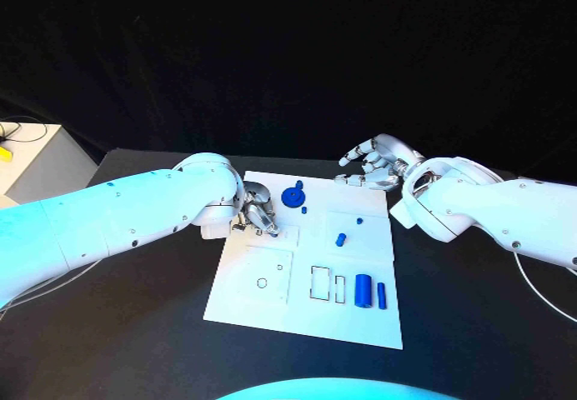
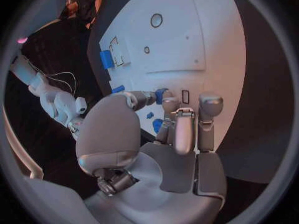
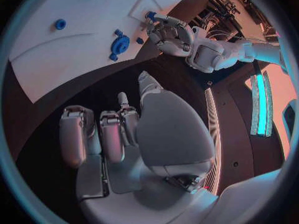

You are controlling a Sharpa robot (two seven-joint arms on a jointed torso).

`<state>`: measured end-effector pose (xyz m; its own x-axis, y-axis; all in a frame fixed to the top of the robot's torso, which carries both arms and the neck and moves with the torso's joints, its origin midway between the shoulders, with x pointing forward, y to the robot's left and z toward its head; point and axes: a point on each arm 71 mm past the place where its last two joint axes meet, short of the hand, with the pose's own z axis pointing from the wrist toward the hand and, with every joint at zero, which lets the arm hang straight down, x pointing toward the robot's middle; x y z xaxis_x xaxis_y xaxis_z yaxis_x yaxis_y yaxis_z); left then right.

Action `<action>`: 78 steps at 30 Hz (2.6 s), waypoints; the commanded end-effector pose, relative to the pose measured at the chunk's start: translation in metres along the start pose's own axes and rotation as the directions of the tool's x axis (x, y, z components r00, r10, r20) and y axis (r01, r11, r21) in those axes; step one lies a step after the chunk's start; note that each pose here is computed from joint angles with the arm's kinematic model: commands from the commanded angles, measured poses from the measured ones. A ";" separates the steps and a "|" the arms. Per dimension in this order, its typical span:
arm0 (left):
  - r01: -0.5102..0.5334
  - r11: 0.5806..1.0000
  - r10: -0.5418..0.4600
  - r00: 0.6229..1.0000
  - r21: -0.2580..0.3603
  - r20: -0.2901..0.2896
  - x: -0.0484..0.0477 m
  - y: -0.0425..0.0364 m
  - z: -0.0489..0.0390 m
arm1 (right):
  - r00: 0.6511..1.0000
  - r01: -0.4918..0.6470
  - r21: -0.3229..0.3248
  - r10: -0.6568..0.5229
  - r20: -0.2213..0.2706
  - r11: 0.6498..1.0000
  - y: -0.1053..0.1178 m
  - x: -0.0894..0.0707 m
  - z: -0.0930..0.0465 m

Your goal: Assemble the parts on the task board

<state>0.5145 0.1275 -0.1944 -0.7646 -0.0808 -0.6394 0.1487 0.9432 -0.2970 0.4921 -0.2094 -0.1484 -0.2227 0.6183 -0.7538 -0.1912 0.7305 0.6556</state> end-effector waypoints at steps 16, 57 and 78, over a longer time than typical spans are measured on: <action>-0.017 1.000 0.017 1.000 0.006 -0.003 0.0015 -0.0024 0.0003 | 1.000 0.010 -0.008 -0.010 -0.013 1.000 0.000 0.002 0.000; -0.081 0.997 0.081 0.997 -0.019 -0.006 0.0022 -0.0019 0.0022 | 1.000 0.010 -0.005 -0.010 -0.017 1.000 -0.001 0.002 0.000; -0.058 0.998 0.059 0.997 -0.020 0.051 -0.0006 -0.0016 0.0018 | 1.000 0.010 -0.003 -0.010 -0.019 1.000 -0.002 0.003 -0.001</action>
<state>0.5154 0.1246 -0.1938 -0.7332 -0.0402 -0.6789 0.1830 0.9498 -0.2539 0.4917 -0.2101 -0.1512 -0.2289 0.6165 -0.7534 -0.1858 0.7321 0.6554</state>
